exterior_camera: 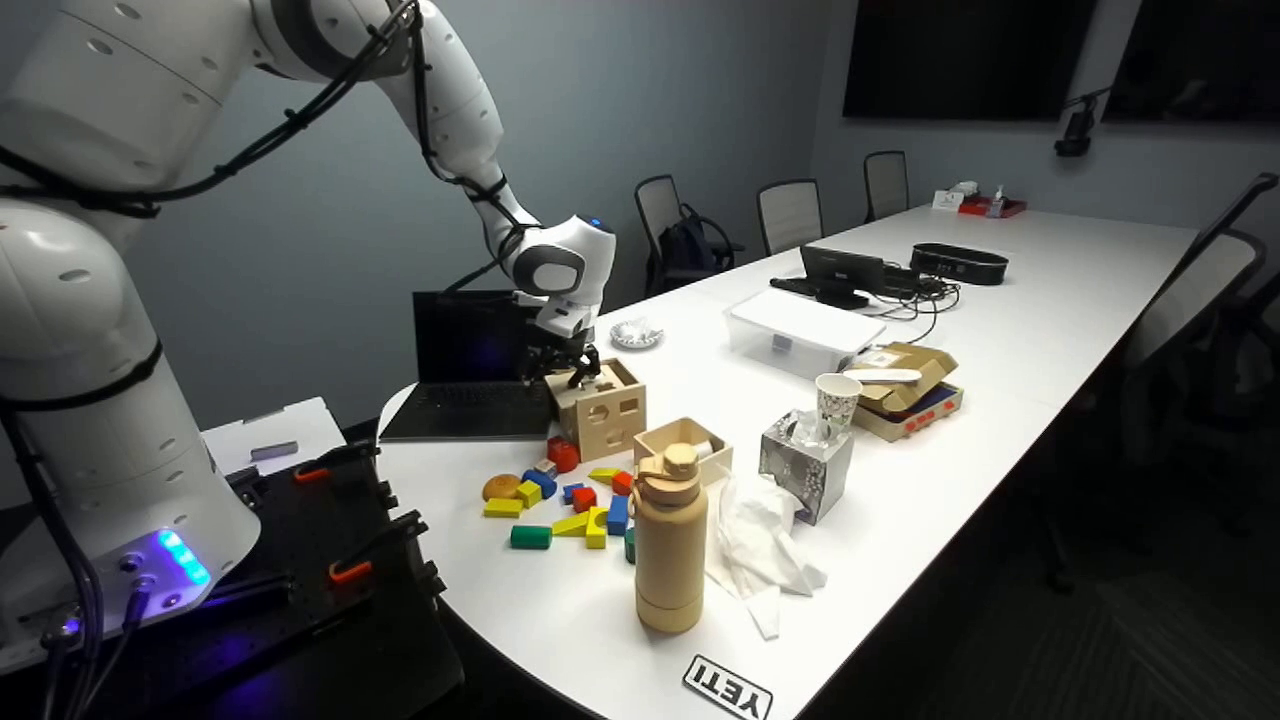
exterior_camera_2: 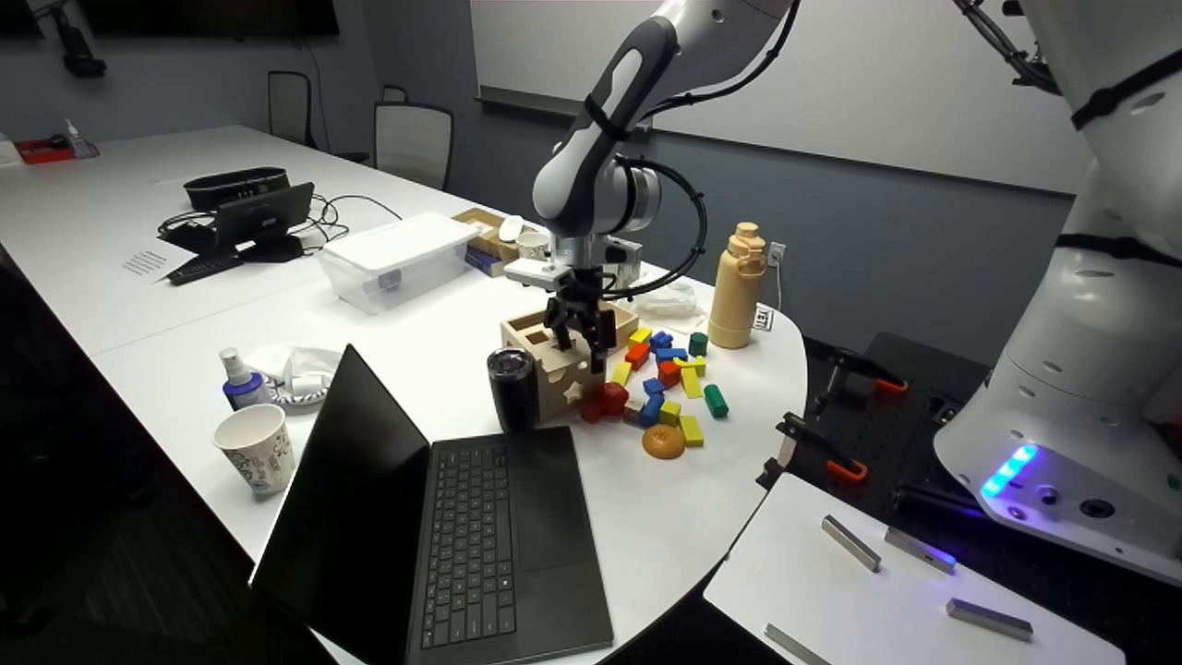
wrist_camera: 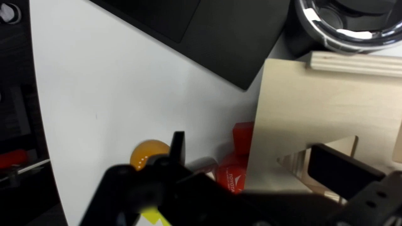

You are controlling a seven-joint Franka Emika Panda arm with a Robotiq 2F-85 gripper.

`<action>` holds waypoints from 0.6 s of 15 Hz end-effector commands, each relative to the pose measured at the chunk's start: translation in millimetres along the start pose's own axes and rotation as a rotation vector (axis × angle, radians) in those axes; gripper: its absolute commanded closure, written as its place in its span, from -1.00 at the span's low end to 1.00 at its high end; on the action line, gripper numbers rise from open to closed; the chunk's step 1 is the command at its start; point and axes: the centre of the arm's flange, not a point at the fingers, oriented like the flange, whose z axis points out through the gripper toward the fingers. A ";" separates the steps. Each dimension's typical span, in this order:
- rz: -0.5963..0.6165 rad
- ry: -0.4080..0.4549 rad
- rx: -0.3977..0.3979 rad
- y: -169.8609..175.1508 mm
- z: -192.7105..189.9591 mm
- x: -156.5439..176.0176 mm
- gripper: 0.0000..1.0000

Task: Move the shapes cube to the left next to the laptop

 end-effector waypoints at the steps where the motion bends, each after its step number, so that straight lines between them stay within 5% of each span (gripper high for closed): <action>1: -0.003 -0.039 -0.042 18.6 -2.9 -4.1 -1.00; 9: -0.011 -0.069 -0.068 29.8 -0.6 -16.3 -1.00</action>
